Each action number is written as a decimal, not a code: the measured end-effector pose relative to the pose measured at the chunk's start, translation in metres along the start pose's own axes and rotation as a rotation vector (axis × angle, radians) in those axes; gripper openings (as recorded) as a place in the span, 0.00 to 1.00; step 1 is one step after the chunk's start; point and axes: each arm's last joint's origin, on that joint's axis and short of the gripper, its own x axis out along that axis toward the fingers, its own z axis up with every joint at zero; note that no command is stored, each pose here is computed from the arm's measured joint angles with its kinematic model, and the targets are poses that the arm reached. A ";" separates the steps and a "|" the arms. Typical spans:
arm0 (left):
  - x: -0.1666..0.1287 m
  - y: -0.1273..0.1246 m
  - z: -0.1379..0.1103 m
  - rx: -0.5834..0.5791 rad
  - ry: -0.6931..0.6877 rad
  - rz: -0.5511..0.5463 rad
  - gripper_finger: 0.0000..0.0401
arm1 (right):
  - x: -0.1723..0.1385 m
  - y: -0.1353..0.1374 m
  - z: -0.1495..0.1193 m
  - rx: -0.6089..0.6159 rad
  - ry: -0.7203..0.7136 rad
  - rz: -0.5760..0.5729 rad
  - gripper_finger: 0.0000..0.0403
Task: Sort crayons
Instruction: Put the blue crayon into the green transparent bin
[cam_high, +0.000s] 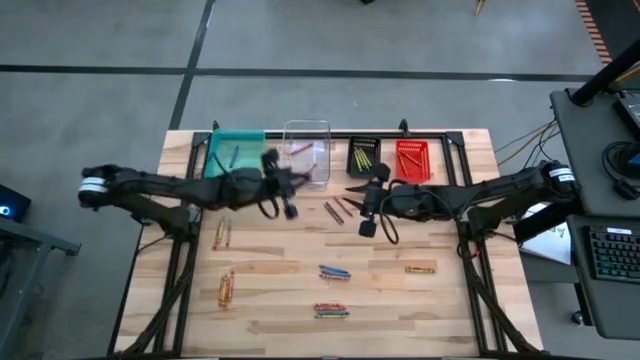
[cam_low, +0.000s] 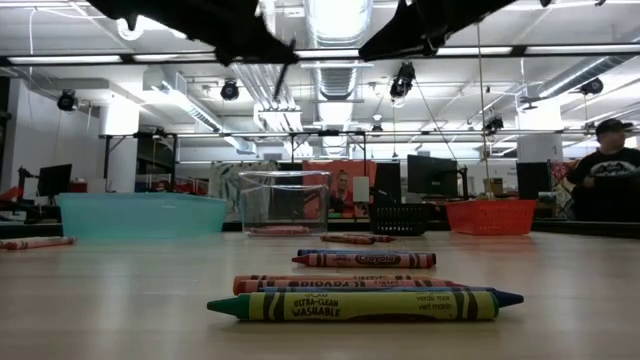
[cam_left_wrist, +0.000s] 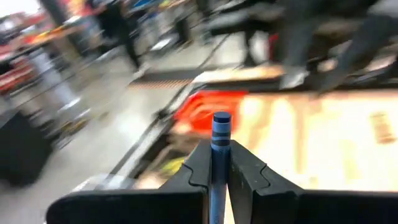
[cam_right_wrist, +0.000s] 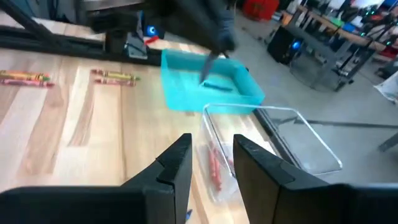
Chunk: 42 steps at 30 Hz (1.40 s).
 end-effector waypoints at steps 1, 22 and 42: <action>-0.003 0.010 -0.001 -0.007 0.035 0.037 0.01 | 0.000 -0.001 0.002 -0.003 0.011 0.000 0.26; -0.016 0.179 -0.121 -0.512 0.798 0.600 0.00 | -0.002 -0.005 0.014 -0.039 0.024 0.000 0.23; 0.009 0.187 -0.182 -0.544 1.048 0.637 0.03 | 0.000 -0.010 0.012 -0.037 0.039 -0.015 0.24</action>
